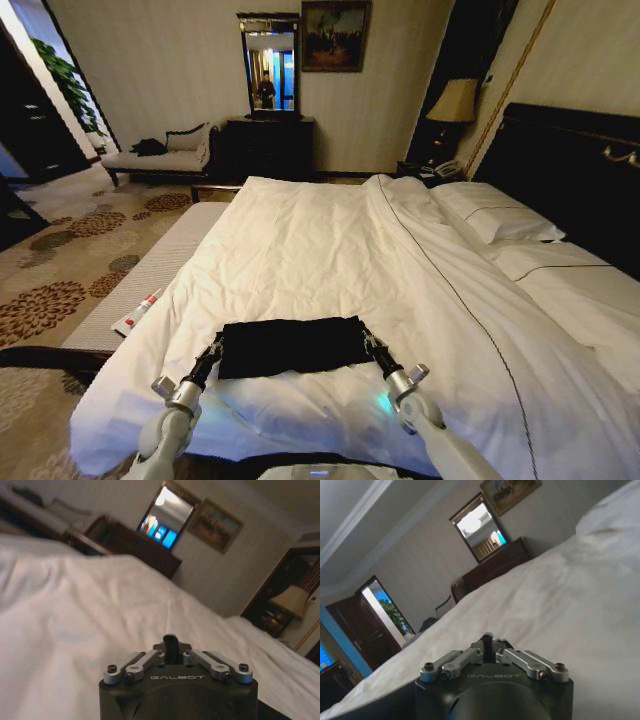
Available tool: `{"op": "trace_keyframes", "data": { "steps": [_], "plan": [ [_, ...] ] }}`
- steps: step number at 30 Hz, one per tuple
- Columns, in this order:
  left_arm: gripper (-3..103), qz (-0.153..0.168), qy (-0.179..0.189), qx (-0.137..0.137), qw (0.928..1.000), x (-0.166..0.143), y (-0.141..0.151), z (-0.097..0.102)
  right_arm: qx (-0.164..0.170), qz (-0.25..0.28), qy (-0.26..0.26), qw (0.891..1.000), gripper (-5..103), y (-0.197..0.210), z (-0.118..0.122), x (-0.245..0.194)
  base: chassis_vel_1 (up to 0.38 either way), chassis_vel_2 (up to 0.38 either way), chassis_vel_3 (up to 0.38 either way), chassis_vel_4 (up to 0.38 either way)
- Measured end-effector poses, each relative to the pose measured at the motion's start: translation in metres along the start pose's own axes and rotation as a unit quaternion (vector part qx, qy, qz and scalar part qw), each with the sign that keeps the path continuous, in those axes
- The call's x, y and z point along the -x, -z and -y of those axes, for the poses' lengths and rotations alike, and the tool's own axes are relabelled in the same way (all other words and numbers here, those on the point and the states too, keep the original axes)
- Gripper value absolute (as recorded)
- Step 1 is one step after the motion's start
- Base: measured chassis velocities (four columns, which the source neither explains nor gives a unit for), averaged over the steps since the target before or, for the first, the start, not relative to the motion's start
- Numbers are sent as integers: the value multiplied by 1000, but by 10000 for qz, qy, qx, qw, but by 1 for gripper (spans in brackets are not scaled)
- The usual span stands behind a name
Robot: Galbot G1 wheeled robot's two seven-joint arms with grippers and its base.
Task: Fold the clothes on the bed.
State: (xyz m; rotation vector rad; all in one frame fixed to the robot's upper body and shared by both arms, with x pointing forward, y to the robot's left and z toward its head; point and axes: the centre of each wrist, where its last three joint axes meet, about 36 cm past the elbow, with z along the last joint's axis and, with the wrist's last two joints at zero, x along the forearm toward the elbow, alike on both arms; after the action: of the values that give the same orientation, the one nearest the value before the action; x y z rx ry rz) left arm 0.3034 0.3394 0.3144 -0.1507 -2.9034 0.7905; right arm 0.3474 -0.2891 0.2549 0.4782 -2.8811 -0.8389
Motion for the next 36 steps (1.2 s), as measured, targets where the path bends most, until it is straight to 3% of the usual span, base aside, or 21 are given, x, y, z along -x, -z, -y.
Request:
{"op": "trace_keyframes", "data": {
  "steps": [1,3,5,8,12,13,14,15,17,18,20,21,23,25,26,27,30,36],
  "plan": [
    [18,86,-15,63,9999,-2,4,3,-10,35,12,10000,12,3,-3,-1,0,0,0,0],
    [28,399,-99,251,9988,-12,21,13,-61,230,7,9997,22,20,-15,-7,0,0,0,0],
    [28,487,-114,297,9983,-15,27,15,-85,326,-26,9994,28,29,-21,-10,0,0,0,0],
    [44,854,-234,516,9947,-20,58,24,-76,788,-335,9963,38,68,-42,-21,0,0,0,0],
    [55,929,-165,733,9928,-9,92,39,-173,886,-845,9923,50,102,-52,-21,0,0,0,0],
    [61,853,-91,827,9929,-6,100,45,-240,835,-960,9916,55,108,-54,-18,0,0,0,0],
    [67,412,237,1126,9925,6,122,63,-550,600,-1372,9872,61,123,-61,-5,0,0,0,0],
    [72,251,352,1232,9914,10,127,69,-689,511,-1517,9847,66,125,-63,2,0,0,0,0],
    [72,115,457,1339,9899,15,131,74,-790,438,-1602,9829,71,126,-64,7,0,0,0,0],
    [83,-244,684,1554,9852,28,133,86,-1058,224,-1687,9797,77,126,-66,22,0,0,0,0],
    [88,-670,861,1705,9793,39,124,92,-1282,28,-1628,9783,82,124,-67,37,0,0,0,0],
    [88,-670,861,1705,9793,39,124,92,-1282,28,-1628,9783,82,124,-67,37,0,0,0,0],
    [97,-1121,1134,1898,9688,47,108,92,-1485,-164,-1543,9767,93,119,-69,53,0,0,0,0],
    [99,-1623,1468,2172,9513,51,86,90,-1713,-437,-1546,9720,99,112,-70,66,0,0,0,0],
    [99,-1623,1468,2172,9513,51,86,90,-1713,-437,-1546,9720,99,112,-70,66,0,0,0,0],
    [99,-1823,1587,2298,9428,51,78,89,-1833,-596,-1596,9682,100,108,-71,70,0,0,0,0],
    [100,-2139,1688,2464,9301,47,65,92,-2028,-1025,-1809,9569,100,101,-73,73,0,0,0,0],
    [100,-2246,1680,2560,9251,32,60,96,-2088,-1308,-1944,9495,100,98,-80,65,0,0,0,0]
  ]
}}
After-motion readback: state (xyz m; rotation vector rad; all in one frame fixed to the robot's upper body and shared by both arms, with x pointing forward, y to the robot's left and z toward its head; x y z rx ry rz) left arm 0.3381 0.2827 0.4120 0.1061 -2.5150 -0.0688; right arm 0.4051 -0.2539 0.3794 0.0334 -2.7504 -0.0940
